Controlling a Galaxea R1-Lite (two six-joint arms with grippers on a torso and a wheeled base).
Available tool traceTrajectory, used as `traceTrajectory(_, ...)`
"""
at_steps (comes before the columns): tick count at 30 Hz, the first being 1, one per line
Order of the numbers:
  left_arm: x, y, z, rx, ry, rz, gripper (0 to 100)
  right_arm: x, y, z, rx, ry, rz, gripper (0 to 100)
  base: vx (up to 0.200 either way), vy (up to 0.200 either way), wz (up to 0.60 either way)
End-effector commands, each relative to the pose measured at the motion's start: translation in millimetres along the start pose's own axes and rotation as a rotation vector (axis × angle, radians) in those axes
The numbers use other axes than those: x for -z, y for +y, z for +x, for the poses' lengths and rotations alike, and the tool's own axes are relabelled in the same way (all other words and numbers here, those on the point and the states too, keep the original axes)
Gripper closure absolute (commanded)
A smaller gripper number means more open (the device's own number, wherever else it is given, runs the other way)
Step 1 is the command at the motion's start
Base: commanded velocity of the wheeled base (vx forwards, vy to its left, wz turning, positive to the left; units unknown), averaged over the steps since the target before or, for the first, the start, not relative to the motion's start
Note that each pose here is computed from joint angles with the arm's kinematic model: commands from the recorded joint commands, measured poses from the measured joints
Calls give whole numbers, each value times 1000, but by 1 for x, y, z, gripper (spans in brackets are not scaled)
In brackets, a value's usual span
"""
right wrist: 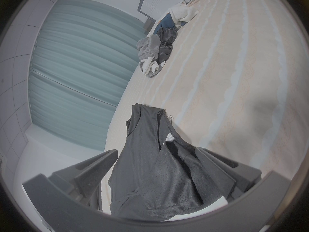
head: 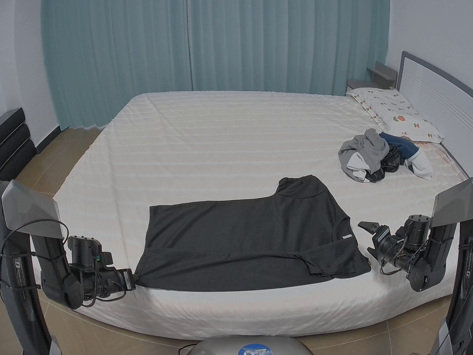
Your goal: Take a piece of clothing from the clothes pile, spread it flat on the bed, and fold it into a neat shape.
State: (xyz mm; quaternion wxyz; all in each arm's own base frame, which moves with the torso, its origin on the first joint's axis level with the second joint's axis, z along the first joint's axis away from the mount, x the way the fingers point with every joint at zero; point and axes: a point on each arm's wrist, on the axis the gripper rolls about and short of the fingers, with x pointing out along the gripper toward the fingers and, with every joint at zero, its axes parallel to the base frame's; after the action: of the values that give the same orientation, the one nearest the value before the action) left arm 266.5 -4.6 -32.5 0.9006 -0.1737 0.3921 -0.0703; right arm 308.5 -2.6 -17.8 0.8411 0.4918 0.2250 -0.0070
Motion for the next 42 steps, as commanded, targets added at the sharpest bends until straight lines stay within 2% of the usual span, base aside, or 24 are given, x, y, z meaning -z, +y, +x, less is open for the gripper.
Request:
traceTrajectory(1, 4, 0, -3, -3, 16, 20, 100, 0, 0, 0, -4, -1, -1, 0, 0, 0, 0)
traceTrajectory(9, 7, -1, -11, -15, 53, 15, 100, 1, -1, 0, 0, 1, 0, 0, 0, 0, 0)
traceTrajectory(23, 5, 0, -7, -12, 47, 15, 100, 1, -1, 0, 1, 2, 0, 0, 0, 0, 0)
traceTrajectory(24, 3, -1, -7, -10, 38, 11, 0, 1, -1, 0, 1, 2, 0, 0, 0, 0, 0)
traceTrajectory(28, -2, -1, -6, -6, 14, 11, 0, 1, -1, 0, 1, 2, 0, 0, 0, 0, 0)
traceTrajectory(33, -22, -4, -6, 12, -70, -29, 0, 1, -1, 0, 3, 3, 1, 0, 0, 0, 0)
traceTrajectory(34, -32, -8, -10, 29, -114, -61, 0, 1, -1, 0, 3, 3, 1, 0, 0, 0, 0)
traceTrajectory(38, -52, -15, -10, 70, -186, -184, 0, 3, 0, 0, 0, 8, -2, 0, 0, 0, 0)
traceTrajectory(40, -59, -16, -8, 88, -207, -259, 0, 3, 0, 0, -1, 9, -2, 0, 0, 0, 0)
traceTrajectory(42, -62, -17, -7, 99, -215, -291, 0, 3, -1, 1, 1, 10, -2, 0, 0, 0, 0)
